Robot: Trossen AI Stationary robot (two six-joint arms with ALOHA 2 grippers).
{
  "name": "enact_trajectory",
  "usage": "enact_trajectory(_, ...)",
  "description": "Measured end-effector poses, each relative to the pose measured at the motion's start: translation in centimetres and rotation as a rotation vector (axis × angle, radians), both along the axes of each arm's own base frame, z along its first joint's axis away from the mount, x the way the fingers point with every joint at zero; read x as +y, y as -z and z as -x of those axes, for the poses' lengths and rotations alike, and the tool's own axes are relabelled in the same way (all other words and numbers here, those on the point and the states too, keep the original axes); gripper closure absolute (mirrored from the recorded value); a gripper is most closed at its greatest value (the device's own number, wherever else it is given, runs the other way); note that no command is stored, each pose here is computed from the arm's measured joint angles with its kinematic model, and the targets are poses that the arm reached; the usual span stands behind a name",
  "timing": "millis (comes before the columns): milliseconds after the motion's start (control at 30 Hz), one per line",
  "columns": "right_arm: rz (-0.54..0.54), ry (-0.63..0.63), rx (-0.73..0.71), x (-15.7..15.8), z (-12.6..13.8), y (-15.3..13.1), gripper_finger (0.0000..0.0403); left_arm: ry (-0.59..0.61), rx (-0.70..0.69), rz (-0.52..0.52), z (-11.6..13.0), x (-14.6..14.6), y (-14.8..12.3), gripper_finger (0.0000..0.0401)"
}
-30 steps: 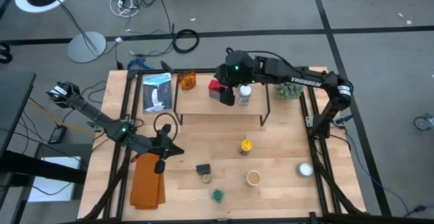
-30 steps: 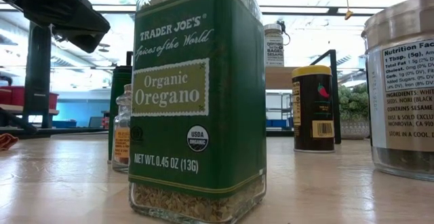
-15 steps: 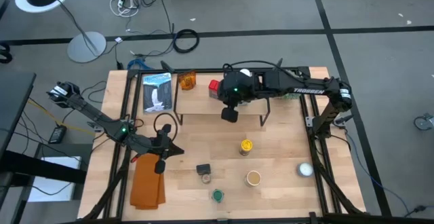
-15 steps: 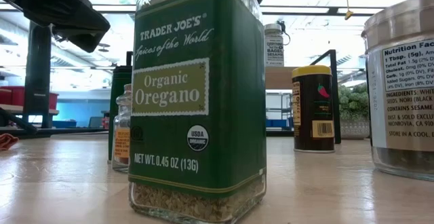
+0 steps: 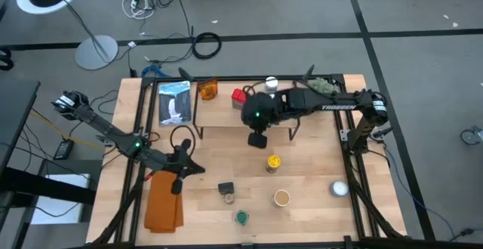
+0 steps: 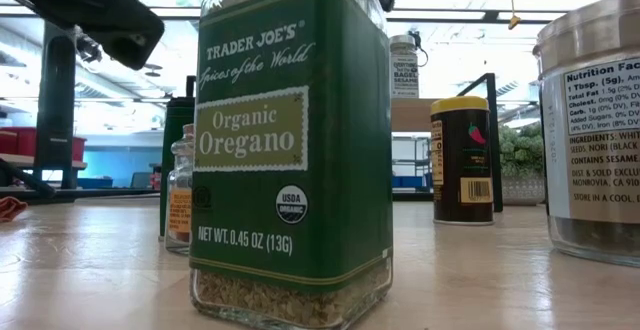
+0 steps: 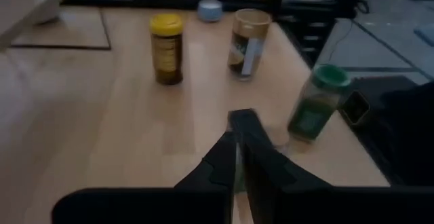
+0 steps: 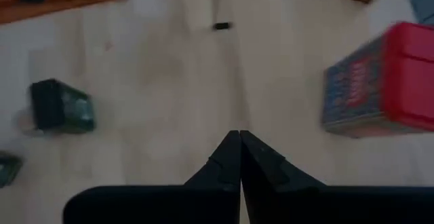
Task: Shelf spices
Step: Put the red seasoning can on the shelf
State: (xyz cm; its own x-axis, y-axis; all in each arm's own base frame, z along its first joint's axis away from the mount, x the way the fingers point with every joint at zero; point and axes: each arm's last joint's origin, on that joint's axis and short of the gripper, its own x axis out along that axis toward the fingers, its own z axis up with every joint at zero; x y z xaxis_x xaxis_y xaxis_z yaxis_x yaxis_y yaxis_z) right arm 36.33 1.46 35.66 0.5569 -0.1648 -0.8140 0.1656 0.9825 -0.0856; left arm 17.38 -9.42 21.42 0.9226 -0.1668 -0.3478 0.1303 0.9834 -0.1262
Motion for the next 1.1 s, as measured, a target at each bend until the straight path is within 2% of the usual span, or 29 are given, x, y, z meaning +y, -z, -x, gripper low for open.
enact_trajectory(133,0.069,-0.036,-0.008,3.2,0.9,-0.6,0.0402,0.005,-0.038,0.032,-0.1,-0.1,-0.4,0.037)
enact_trajectory(233,0.104,-0.043,0.02,5.6,1.9,-0.2,0.0402,0.055,-0.035,0.042,-0.1,-0.2,-0.5,0.037)
enact_trajectory(333,0.143,-0.023,0.044,7.6,3.4,0.9,0.0402,0.071,-0.037,0.025,-0.1,-0.3,-0.4,0.037)
enact_trajectory(500,0.129,0.073,0.019,10.3,7.2,3.6,0.0402,0.073,-0.031,0.018,-0.1,-0.3,-0.4,0.037)
enact_trajectory(667,0.02,0.165,-0.137,12.1,11.7,6.0,0.0403,0.072,-0.033,0.019,-0.1,-0.3,-0.4,0.037)
enact_trajectory(800,-0.061,0.15,-0.309,13.2,14.4,7.7,0.0403,0.072,-0.058,0.032,-0.2,-0.3,-0.7,0.037)
enact_trajectory(933,-0.088,0.09,-0.415,13.2,15.4,9.1,0.0403,0.011,-0.131,0.048,-0.4,-0.2,-1.3,0.037)
enact_trajectory(1100,-0.038,0.009,-0.475,12.6,15.9,10.3,0.0403,-0.055,-0.226,0.082,-0.5,-0.1,-2.3,0.037)
